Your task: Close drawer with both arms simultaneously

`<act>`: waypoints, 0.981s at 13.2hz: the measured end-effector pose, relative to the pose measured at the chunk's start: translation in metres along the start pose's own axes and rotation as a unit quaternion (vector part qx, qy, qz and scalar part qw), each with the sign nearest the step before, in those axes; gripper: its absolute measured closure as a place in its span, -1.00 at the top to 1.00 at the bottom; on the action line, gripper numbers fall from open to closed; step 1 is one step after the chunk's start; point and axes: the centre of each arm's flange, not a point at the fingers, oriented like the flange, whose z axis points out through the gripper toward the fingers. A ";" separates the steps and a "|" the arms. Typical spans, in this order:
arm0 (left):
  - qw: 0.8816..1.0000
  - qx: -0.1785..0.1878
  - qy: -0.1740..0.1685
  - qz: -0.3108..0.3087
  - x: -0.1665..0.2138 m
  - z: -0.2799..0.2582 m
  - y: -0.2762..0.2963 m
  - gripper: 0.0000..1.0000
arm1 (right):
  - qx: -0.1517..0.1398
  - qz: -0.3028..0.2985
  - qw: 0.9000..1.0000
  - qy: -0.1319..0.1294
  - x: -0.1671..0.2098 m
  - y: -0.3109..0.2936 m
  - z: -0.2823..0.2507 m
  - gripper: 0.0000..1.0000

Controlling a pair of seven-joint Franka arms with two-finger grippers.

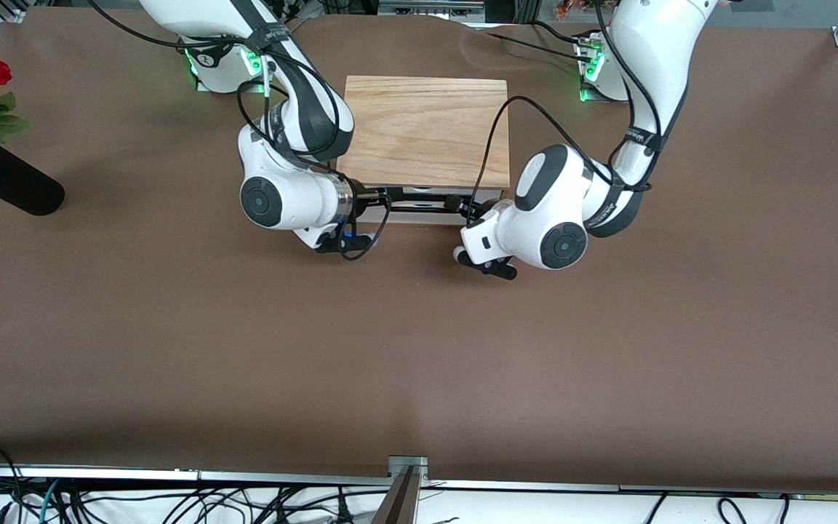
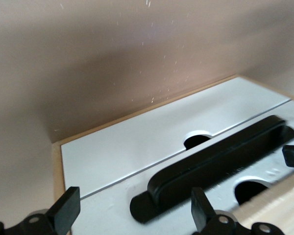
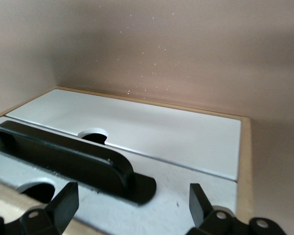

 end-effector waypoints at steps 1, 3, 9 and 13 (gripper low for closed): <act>1.000 -0.003 0.016 0.004 -0.004 -0.024 0.003 1.00 | 0.000 0.004 1.000 0.010 0.003 0.006 -0.020 1.00; 0.999 -0.001 0.049 0.011 -0.017 -0.081 0.004 1.00 | -0.015 0.008 0.999 0.041 0.015 0.025 -0.069 1.00; 0.977 0.161 0.138 0.031 -0.063 -0.221 -0.057 1.00 | -0.110 0.016 0.986 0.121 0.016 0.092 -0.213 1.00; 0.948 0.252 0.196 0.011 -0.131 -0.320 -0.108 1.00 | -0.172 -0.022 0.971 0.163 -0.030 0.127 -0.302 1.00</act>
